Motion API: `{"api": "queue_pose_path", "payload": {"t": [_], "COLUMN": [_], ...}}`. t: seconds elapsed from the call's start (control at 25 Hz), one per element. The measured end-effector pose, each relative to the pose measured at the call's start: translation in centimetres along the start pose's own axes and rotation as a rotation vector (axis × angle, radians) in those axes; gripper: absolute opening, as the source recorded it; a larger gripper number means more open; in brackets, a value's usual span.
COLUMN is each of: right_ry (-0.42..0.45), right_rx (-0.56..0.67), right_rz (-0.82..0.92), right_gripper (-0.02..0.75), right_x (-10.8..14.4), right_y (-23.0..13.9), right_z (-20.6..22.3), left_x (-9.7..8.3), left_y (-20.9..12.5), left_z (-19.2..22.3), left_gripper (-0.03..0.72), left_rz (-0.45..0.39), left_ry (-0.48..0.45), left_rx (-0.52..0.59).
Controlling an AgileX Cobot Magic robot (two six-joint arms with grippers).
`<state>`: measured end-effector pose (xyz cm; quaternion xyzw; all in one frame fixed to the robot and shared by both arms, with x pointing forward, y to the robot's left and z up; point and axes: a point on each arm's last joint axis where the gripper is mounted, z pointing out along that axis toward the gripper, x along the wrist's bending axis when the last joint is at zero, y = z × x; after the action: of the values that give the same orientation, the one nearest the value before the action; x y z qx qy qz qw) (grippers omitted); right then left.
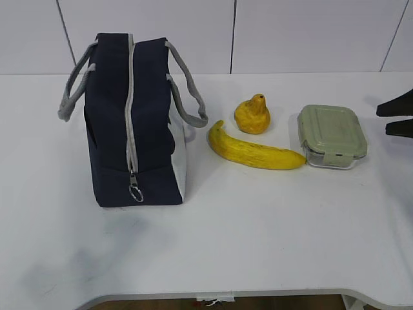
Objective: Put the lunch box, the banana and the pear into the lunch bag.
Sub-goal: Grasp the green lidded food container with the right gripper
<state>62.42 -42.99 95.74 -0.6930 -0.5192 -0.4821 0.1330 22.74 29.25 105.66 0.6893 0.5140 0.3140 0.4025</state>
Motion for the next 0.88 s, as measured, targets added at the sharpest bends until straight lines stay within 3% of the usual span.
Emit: {"api": "queue_pose_path", "payload": {"t": [0.36,0.88], "right_ry": [0.001,0.017], "right_rx": [0.011,0.050], "right_rz": [0.019,0.001], "right_gripper": [0.539,0.552], "right_x": [-1.6,-1.9], "right_y": [0.5,1.0], "right_z": [0.9,3.4], "left_x": [0.0,0.0], "left_y": [0.0,0.0], "left_z": [0.0,0.0], "left_gripper": [0.239,0.239], "left_rz": [-0.002,-0.001], "left_ry": [0.000,0.003], "left_rx": [-0.003,-0.005]}}
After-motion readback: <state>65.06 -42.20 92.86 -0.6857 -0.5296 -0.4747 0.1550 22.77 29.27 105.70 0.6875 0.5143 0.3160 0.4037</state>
